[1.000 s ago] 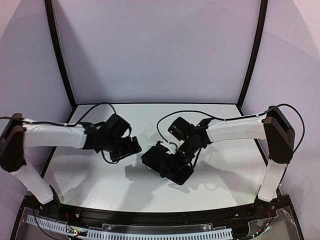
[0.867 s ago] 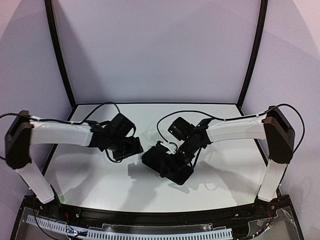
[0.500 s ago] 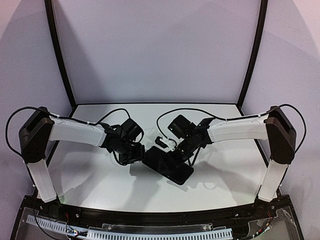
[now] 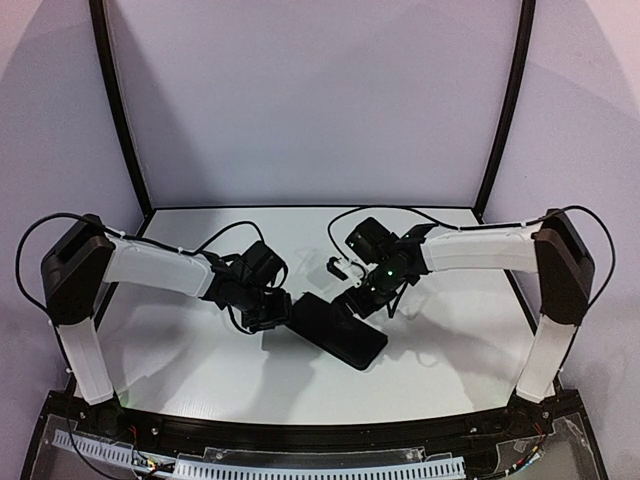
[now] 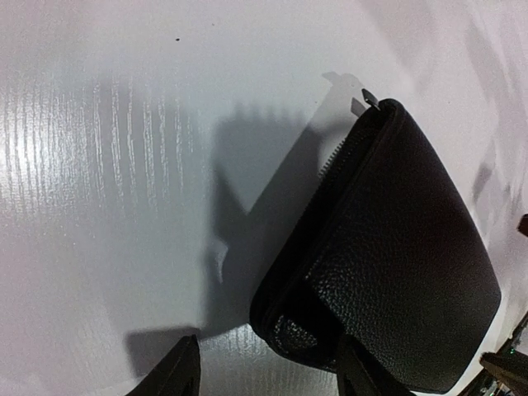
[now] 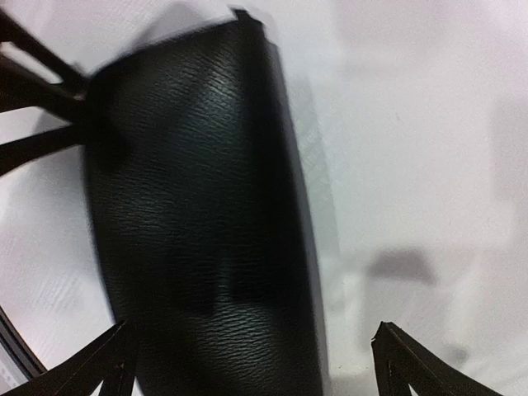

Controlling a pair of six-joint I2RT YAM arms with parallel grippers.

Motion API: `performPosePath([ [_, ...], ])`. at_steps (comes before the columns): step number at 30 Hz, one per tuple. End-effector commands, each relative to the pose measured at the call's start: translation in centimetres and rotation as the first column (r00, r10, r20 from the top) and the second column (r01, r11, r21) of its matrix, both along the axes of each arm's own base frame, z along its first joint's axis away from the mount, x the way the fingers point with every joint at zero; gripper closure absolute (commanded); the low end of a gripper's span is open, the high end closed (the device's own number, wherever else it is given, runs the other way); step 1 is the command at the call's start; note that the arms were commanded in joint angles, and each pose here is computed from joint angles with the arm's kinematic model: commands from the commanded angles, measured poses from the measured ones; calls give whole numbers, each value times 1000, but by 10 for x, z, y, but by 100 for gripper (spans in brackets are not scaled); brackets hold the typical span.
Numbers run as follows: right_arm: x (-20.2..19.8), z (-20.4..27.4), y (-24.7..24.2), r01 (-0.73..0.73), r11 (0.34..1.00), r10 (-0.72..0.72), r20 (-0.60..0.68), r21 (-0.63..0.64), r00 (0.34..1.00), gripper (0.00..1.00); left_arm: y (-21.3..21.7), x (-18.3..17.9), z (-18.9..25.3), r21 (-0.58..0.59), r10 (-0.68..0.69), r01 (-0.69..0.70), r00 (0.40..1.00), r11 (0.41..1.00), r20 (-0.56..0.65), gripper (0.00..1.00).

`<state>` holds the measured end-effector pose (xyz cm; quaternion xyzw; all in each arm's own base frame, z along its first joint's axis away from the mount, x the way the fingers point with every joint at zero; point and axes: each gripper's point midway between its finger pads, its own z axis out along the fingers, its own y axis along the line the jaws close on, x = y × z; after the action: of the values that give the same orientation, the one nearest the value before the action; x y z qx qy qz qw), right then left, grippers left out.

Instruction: Sort the hair-cutting tools

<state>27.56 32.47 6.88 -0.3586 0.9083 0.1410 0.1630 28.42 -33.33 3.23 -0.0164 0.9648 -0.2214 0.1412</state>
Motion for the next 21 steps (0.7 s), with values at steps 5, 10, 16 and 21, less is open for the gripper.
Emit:
performPosePath([
  [5, -29, -31, -15, 114, 988, -65, -398, 100, 915, 5, 8, -25, -31, 7, -13, 13, 994, 1000, -108, 48],
  [10, -45, -46, -17, 168, 975, -56, -565, 148, 823, 9, 7, -34, -38, 21, -28, 32, 987, 999, -160, 51],
  [16, -42, -60, -3, 234, 950, -36, -670, 208, 741, 12, 12, -45, -53, 58, -21, 35, 973, 998, -228, 58],
  [21, -30, -50, 25, 283, 898, 49, -717, 336, 696, 16, 8, -55, -61, 57, -35, 51, 963, 997, -266, 61],
])
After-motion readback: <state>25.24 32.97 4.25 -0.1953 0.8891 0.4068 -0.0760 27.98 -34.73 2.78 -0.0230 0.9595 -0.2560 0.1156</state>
